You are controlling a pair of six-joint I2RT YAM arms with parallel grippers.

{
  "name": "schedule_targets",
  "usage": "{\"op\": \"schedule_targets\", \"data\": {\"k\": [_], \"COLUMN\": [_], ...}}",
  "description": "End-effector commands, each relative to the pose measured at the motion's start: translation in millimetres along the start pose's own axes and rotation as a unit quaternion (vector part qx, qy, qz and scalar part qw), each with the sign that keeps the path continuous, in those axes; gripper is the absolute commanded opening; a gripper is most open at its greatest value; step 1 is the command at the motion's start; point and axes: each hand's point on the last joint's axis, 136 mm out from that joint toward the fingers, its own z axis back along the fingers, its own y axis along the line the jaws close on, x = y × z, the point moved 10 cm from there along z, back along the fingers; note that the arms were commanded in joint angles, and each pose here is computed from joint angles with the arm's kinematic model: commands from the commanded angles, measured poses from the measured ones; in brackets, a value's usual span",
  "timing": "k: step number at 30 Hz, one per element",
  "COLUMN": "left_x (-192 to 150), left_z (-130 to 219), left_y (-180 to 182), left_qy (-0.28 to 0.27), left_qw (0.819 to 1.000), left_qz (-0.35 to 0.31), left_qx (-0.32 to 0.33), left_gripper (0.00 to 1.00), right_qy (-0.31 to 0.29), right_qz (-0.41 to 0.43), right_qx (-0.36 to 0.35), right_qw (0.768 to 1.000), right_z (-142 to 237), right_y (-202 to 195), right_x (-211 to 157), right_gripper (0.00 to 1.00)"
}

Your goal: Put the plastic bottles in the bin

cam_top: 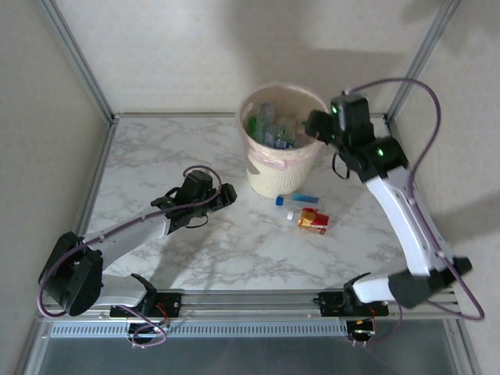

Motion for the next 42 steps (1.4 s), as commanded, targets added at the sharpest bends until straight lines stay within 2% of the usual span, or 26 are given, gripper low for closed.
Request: {"op": "schedule_targets", "data": {"k": [1, 7, 13, 26, 33, 42], "left_x": [12, 18, 21, 17, 16, 15], "left_z": [15, 22, 28, 31, 30, 27], "left_y": [-9, 1, 8, 15, 16, 17], "left_qy": [-0.035, -0.052, -0.057, -0.056, -0.051, -0.047], "left_qw": [0.999, 0.997, 0.996, 0.996, 0.996, 0.996], "left_qz": [0.004, 0.048, 0.06, 0.063, 0.059, 0.061], "left_qx": [-0.017, -0.038, -0.043, -0.042, -0.04, -0.04], "left_gripper": [0.9, 0.9, 0.91, 0.91, 0.91, 0.91], "right_qy": [0.02, 0.117, 0.176, 0.194, 0.212, 0.245], "right_qz": [-0.051, -0.085, -0.086, -0.053, -0.022, -0.033], "right_qx": [-0.009, 0.016, 0.026, -0.003, 0.007, 0.045], "right_qw": [0.998, 0.989, 0.98, 0.979, 0.977, 0.968], "right_z": [11, -14, -53, -86, -93, -93], "right_y": [-28, -60, -75, -90, -90, -90], "right_x": [-41, -141, -199, -226, -236, -256], "right_gripper": [0.92, 0.94, 0.95, 0.99, 0.99, 0.99]}}
